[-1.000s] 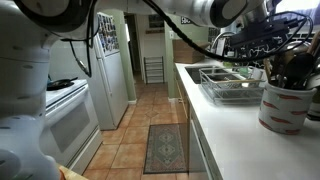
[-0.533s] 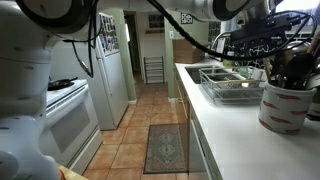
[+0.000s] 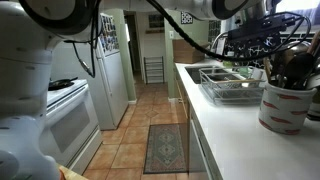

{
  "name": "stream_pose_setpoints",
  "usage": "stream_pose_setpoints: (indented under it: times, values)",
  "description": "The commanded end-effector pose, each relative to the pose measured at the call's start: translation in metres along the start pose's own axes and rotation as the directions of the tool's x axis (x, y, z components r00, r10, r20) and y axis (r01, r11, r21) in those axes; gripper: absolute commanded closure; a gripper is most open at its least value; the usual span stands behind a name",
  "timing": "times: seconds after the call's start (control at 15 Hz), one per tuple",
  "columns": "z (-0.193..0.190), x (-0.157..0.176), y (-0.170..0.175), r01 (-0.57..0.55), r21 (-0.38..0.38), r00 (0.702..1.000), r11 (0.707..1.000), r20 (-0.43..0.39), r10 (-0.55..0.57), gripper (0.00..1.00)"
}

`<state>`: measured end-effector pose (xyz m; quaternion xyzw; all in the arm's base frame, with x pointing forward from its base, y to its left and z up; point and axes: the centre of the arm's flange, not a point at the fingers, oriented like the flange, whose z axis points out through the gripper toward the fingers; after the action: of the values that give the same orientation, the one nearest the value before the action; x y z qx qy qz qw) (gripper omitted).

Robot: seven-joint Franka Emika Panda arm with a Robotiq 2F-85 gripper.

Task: Place a wooden spoon on the countertop

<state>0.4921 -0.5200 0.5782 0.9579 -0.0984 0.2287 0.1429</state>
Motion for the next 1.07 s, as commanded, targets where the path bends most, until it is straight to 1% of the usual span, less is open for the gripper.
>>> stream_pose_setpoints:
  times: [0.0, 0.13, 0.2, 0.27, 0.33, 0.47, 0.67, 0.8, 0.87, 0.93, 1.0]
  values:
    - [0.008, 0.011, 0.008, -0.040, -0.019, 0.999, 0.999, -0.038, 0.039, 0.49]
    - [0.012, 0.013, 0.009, -0.051, -0.036, 0.997, 0.998, -0.056, 0.049, 0.61]
    - [0.013, 0.014, 0.009, -0.055, -0.047, 0.997, 0.997, -0.063, 0.052, 0.62]
    - [0.015, 0.015, 0.010, -0.056, -0.061, 0.996, 0.997, -0.065, 0.052, 0.66]
    - [0.017, 0.015, 0.010, -0.056, -0.071, 0.996, 0.996, -0.071, 0.051, 0.66]
    - [0.019, 0.017, 0.011, -0.060, -0.095, 0.995, 0.994, -0.085, 0.052, 0.59]
    - [0.022, 0.017, 0.011, -0.063, -0.110, 0.994, 0.992, -0.094, 0.053, 0.59]
    - [0.022, 0.017, 0.010, -0.061, -0.111, 0.994, 0.992, -0.093, 0.051, 0.79]
    - [0.021, 0.017, 0.010, -0.059, -0.110, 0.995, 0.992, -0.089, 0.049, 0.91]
    - [0.019, 0.017, 0.009, -0.056, -0.111, 0.995, 0.992, -0.085, 0.047, 0.99]
    - [0.016, 0.017, 0.008, -0.056, -0.113, 0.995, 0.992, -0.083, 0.047, 1.00]
